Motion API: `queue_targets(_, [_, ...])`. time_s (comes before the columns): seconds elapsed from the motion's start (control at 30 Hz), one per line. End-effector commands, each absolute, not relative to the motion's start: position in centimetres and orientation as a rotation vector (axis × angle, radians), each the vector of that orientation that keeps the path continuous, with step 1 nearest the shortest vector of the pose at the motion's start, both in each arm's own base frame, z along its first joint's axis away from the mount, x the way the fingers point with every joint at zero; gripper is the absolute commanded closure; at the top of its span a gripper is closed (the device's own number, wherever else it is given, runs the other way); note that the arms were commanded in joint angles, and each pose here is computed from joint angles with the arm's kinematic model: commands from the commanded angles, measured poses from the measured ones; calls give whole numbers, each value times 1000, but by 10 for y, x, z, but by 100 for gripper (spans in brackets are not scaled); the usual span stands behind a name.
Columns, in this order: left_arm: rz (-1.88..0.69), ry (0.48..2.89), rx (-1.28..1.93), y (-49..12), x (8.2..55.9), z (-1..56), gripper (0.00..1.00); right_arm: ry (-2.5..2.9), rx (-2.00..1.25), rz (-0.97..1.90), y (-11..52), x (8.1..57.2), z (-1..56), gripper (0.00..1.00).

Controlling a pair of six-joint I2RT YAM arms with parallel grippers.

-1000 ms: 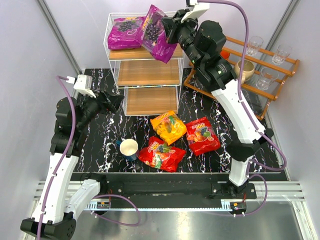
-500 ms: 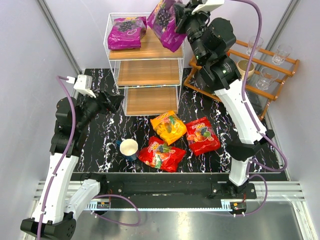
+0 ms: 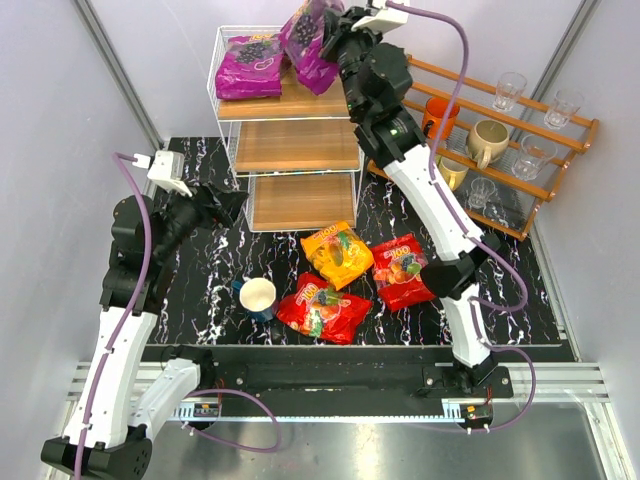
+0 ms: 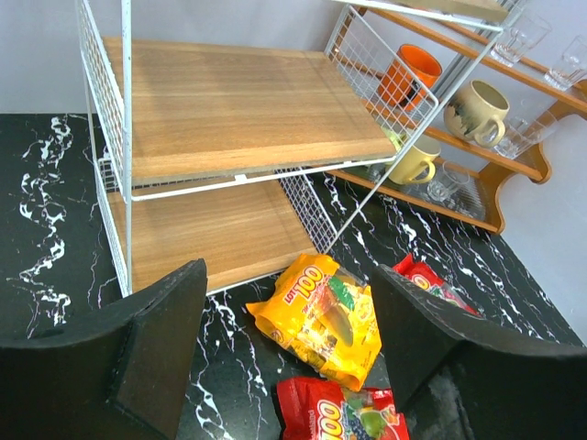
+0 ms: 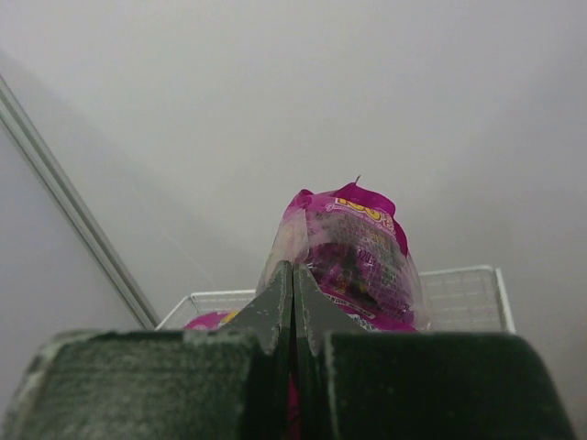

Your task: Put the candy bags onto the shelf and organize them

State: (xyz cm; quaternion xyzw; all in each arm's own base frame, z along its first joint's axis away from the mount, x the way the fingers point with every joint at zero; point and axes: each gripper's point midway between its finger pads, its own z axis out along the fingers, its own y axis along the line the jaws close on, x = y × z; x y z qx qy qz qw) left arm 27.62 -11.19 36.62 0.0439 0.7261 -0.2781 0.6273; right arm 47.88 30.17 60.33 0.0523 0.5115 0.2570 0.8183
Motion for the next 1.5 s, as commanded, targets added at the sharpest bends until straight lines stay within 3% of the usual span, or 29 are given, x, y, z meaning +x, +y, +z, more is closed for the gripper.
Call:
queue_targets(0.0, [-635, 1601, 116, -111, 272, 380, 26, 927, 247, 712, 289, 464, 645, 100])
queue_targets(0.27, [-629, 1605, 114, -110, 272, 378, 26, 1014, 273, 813, 313, 481, 612, 100])
queue_targets(0.73, [-639, 1603, 110, -111, 272, 376, 26, 1091, 275, 1082, 349, 467, 605, 100])
queue_targets(0.87, [-642, 1605, 111, -112, 272, 376, 26, 1186, 288, 1036, 351, 474, 583, 100])
queue_targets(0.9, [-642, 1604, 108, -111, 272, 376, 26, 1200, 298, 1007, 348, 476, 579, 88])
queue_targets(1.0, [-644, 1602, 110, -112, 270, 376, 26, 1225, 290, 889, 332, 476, 574, 66])
queue_targets(1.13, [-645, 1604, 106, -111, 269, 375, 26, 1196, 251, 692, 300, 468, 588, 44])
queue_targets(1.27, [-647, 1605, 106, -112, 270, 374, 26, 1137, 241, 521, 264, 454, 614, 36])
queue_targets(1.47, [-657, 1604, 106, -113, 269, 373, 26, 1071, 181, 301, 238, 450, 630, 35])
